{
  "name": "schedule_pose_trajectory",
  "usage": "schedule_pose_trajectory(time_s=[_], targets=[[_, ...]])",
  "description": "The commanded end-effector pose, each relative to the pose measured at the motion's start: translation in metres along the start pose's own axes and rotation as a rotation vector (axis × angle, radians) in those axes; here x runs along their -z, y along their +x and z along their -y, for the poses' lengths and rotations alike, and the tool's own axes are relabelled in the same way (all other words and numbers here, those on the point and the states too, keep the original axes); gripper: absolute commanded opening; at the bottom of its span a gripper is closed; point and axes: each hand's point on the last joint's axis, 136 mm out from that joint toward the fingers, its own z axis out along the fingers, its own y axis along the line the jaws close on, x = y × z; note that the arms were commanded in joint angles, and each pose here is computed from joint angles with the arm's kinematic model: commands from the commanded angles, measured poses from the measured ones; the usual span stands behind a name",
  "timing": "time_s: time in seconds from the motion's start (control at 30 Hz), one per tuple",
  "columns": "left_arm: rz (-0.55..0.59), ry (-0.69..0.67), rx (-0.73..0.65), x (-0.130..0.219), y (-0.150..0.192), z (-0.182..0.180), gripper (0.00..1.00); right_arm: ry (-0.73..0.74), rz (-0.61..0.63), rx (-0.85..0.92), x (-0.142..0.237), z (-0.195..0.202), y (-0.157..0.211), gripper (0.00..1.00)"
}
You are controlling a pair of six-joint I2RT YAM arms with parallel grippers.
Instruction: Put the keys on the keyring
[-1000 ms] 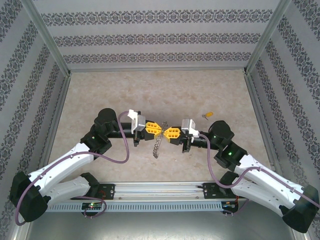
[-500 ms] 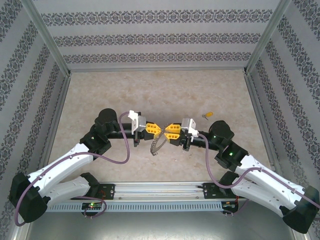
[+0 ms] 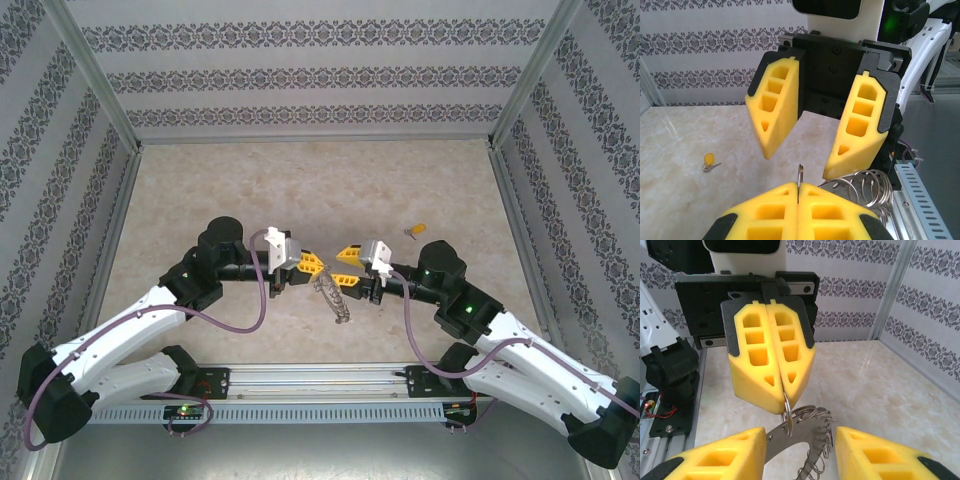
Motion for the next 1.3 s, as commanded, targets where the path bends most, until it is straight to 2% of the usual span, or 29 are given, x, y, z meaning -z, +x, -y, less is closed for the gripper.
schedule_pose_trajectory(time_s=[0.0, 0.53, 0.63, 0.87, 1.07, 1.27], targets=[[0.013, 0.006, -0.058, 0.0, -0.015, 0.002, 0.0, -0.01, -0.003, 0.033, 0.001, -0.003, -0.008, 0.42], [-0.011, 0.019, -0.06, -0.004, -0.012, 0.004, 0.0, -0.025, -0.008, 0.029, -0.009, -0.002, -0.007, 0.27], [-0.016, 0.018, -0.06, -0.005, -0.011, 0.004, 0.0, -0.026, -0.01, 0.03, -0.01, -0.002, -0.007, 0.22], [-0.012, 0.022, -0.059, -0.005, -0.011, 0.005, 0.0, -0.028, -0.004, 0.042, -0.011, -0.002, -0.008, 0.01], [0.022, -0.002, -0.053, -0.003, -0.013, 0.003, 0.01, -0.036, 0.035, 0.066, -0.003, -0.008, -0.013, 0.0], [0.051, 0.006, -0.04, -0.005, -0.014, 0.004, 0.13, -0.057, 0.089, 0.089, 0.006, -0.016, -0.02, 0.0]])
